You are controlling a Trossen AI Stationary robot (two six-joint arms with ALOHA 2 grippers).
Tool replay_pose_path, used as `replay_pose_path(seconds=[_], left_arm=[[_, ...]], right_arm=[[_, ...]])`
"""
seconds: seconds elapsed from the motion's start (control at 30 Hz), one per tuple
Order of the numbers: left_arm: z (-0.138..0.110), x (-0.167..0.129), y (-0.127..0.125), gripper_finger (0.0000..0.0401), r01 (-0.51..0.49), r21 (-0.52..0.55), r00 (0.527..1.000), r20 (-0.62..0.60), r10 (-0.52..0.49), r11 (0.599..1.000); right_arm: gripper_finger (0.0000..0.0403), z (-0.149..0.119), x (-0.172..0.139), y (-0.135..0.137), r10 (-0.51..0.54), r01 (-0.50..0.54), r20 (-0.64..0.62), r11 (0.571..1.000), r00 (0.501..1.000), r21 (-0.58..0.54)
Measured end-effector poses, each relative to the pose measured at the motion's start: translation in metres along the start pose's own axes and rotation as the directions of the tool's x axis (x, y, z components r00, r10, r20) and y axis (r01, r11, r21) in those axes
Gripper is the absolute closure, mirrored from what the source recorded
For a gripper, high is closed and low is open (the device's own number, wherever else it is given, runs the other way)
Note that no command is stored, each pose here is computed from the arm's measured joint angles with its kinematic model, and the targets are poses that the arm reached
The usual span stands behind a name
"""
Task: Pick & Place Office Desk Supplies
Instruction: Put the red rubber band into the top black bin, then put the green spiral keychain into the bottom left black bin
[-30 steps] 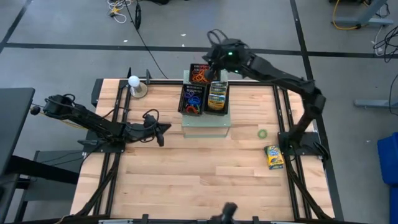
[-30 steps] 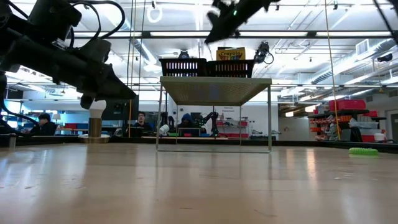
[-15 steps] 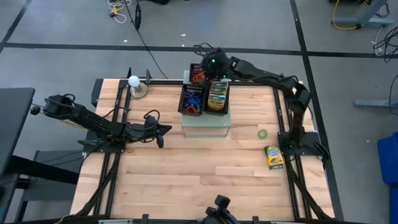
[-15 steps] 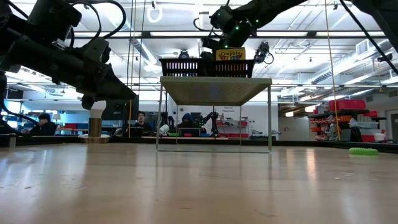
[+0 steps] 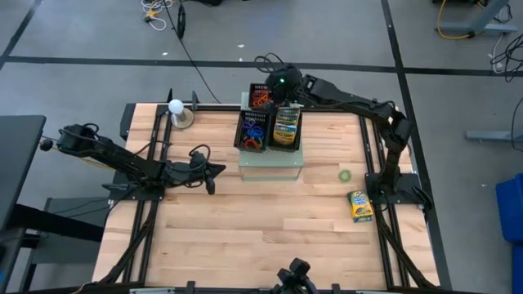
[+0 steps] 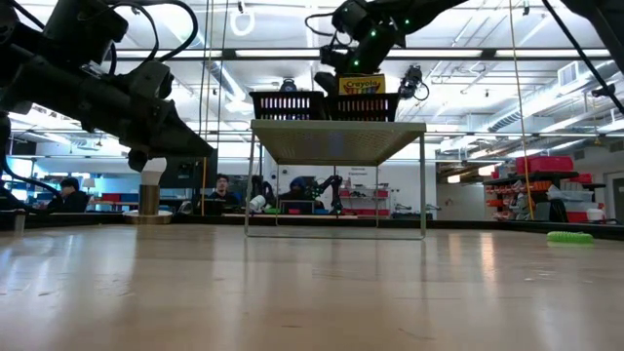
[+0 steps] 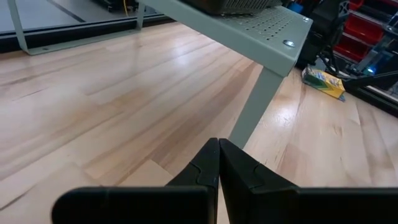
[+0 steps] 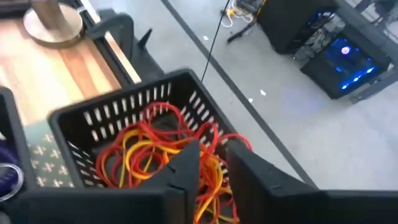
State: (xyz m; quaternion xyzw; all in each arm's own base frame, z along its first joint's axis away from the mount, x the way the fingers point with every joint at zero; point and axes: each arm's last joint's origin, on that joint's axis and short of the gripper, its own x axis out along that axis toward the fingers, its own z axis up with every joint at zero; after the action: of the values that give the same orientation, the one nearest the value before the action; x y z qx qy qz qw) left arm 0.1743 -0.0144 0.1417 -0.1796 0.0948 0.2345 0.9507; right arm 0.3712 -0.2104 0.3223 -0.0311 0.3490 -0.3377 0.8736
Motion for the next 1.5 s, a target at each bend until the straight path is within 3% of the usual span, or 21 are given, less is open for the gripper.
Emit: replay_pose_path(seconds=[0.17,0.33,0.5,0.73,0.93,1.1,1.37,1.5], left_arm=[[0.0,0.0,0.0,0.039,0.0,0.009,1.0,0.0,0.0,1.0],[0.0,0.0,0.0,0.039,0.0,0.03,1.0,0.0,0.0,1.0],[0.0,0.0,0.0,0.039,0.0,0.0,1.0,0.0,0.0,1.0],[0.0,0.0,0.0,0.039,-0.002,-0.009,1.0,0.002,0.002,1.0],[0.0,0.0,0.0,0.039,0.001,-0.014,1.0,0.001,-0.001,1.0],[0.0,0.0,-0.001,0.039,0.026,-0.007,1.0,-0.012,-0.026,1.0],[-0.001,0.0,-0.001,0.039,0.045,-0.004,0.999,-0.023,-0.045,0.999],[-0.001,0.0,-0.001,0.039,0.045,-0.004,0.999,-0.023,-0.045,0.999]], right_arm=[[0.0274,0.006,-0.012,-0.004,-0.006,0.006,0.037,1.0,0.999,0.01],[0.0261,0.011,-0.037,-0.013,-0.01,0.01,0.066,1.0,0.998,-0.006],[0.0297,0.011,-0.082,-0.019,0.029,-0.028,0.046,1.0,0.999,-0.014],[0.0394,-0.005,-0.114,-0.008,0.234,-0.234,0.027,0.972,0.972,-0.034],[0.039,-0.033,-0.135,0.013,0.281,-0.286,0.13,0.958,0.951,0.028],[0.0396,-0.054,-0.171,0.029,0.245,-0.262,0.173,0.962,0.954,0.082],[0.0399,-0.081,-0.211,0.059,0.206,-0.242,0.214,0.957,0.955,0.158],[0.0397,-0.09,-0.223,0.076,0.243,-0.279,0.18,0.935,0.953,0.217]])
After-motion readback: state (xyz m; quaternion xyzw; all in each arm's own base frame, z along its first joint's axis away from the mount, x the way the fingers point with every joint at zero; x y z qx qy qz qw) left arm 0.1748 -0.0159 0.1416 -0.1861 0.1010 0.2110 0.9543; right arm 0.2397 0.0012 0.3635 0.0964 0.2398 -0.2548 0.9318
